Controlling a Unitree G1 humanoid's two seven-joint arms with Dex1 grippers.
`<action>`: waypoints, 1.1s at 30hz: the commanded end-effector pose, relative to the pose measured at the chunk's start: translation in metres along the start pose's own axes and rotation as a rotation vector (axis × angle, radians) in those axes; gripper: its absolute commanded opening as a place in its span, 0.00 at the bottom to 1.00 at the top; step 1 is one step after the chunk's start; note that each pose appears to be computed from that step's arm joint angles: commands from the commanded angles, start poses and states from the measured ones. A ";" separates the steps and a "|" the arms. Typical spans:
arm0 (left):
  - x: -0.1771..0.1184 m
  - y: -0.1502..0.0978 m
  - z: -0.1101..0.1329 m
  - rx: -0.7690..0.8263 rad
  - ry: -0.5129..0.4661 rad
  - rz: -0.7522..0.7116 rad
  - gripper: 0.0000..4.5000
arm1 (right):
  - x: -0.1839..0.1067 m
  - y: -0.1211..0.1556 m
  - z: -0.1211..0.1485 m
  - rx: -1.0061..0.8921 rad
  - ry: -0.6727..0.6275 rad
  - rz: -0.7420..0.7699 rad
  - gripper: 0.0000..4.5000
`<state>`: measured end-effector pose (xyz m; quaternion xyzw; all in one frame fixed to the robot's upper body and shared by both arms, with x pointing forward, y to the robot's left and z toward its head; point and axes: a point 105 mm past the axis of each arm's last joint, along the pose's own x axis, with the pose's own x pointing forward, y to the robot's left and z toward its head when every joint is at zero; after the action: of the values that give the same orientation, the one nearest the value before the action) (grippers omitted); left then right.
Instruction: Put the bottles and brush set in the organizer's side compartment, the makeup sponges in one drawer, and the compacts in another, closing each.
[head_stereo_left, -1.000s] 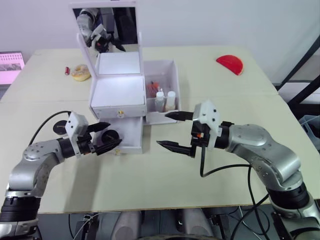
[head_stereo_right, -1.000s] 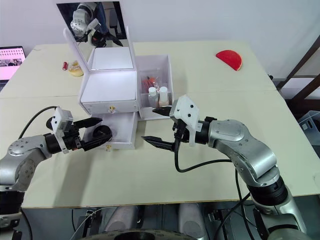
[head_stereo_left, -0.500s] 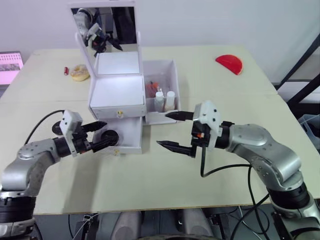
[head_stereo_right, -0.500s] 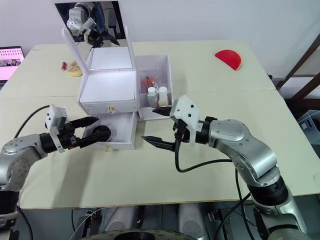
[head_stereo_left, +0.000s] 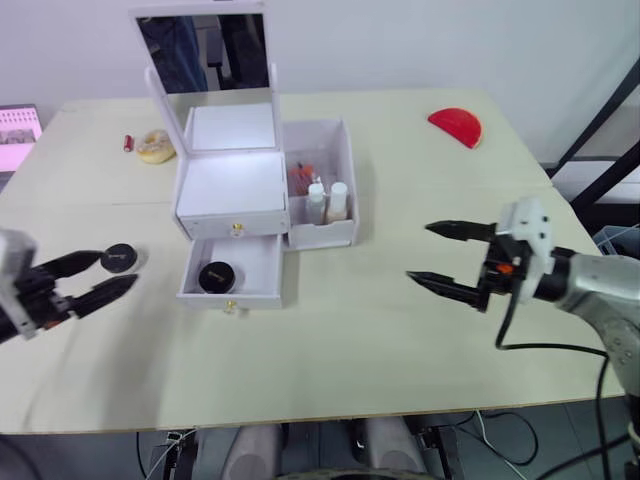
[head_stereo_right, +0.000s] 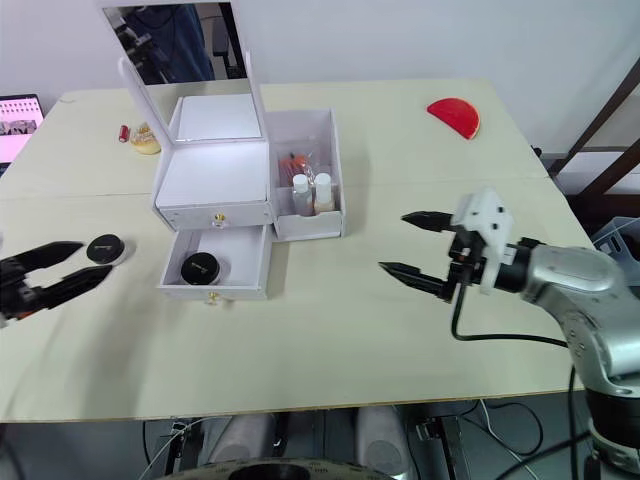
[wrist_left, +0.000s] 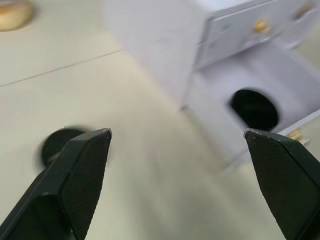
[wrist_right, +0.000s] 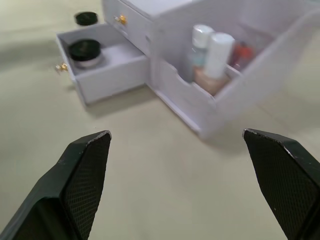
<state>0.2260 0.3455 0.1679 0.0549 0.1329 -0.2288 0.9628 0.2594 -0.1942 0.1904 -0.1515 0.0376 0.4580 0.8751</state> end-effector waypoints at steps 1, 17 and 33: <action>-0.029 0.023 -0.003 0.053 0.009 0.120 0.99 | -0.037 -0.015 -0.010 -0.045 0.018 -0.102 1.00; -0.059 0.053 -0.037 0.012 -0.006 0.317 0.99 | -0.089 -0.026 -0.061 0.038 0.061 -0.259 1.00; -0.002 0.017 -0.018 -0.008 -0.112 0.298 0.99 | -0.003 0.015 -0.014 -0.028 -0.045 0.024 1.00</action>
<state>0.2246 0.3653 0.1428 0.0522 0.0892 -0.1023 0.9894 0.2484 -0.2083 0.1614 -0.1453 0.0375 0.4554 0.8776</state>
